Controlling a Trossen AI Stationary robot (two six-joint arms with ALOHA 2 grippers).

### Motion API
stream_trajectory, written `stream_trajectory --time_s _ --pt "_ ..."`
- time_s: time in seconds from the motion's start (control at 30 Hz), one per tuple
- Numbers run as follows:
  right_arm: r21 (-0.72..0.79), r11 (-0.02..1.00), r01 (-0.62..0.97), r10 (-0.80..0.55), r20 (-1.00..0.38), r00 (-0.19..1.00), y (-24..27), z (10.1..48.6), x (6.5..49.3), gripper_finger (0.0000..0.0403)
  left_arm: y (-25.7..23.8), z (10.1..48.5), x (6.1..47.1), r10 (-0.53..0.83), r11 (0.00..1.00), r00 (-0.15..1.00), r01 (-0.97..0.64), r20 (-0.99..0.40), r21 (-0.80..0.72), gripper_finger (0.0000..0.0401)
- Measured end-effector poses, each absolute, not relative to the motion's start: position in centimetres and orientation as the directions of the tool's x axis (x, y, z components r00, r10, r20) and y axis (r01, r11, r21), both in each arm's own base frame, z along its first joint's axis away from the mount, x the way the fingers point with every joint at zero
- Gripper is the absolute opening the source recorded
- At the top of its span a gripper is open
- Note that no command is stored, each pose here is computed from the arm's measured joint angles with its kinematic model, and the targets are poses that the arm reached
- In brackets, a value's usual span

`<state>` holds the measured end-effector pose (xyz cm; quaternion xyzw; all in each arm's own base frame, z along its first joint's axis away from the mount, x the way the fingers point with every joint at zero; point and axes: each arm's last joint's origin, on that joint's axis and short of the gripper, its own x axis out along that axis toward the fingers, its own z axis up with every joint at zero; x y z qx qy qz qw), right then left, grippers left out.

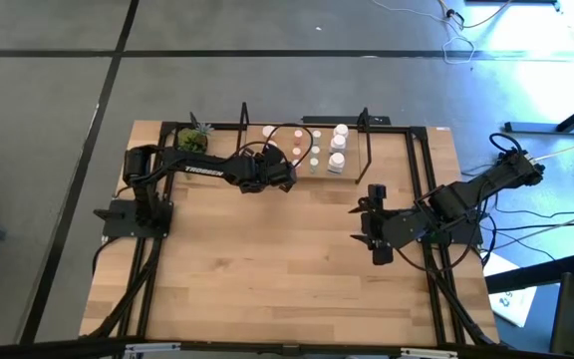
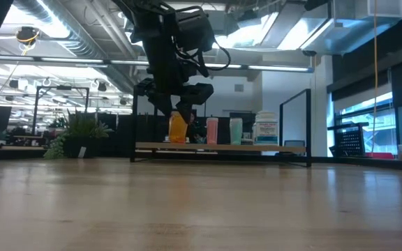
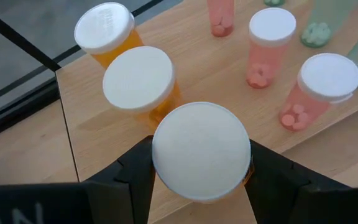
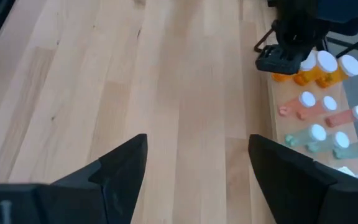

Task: Pick and place medicine bottles onto shelf by color
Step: Put the orange pill bottle on the shelf aligned with the orange pill bottles

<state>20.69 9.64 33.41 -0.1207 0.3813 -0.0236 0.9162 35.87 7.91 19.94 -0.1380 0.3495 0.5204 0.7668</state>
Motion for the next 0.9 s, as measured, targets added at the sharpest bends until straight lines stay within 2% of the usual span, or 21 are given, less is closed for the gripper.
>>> stream_trajectory --time_s 0.9 --pt "-0.237 0.970 -0.051 -0.132 -0.694 0.708 9.66 33.41 20.69 0.0281 7.97 19.98 35.83 0.720 0.390 0.202 -0.909 -0.664 0.147 0.0190"
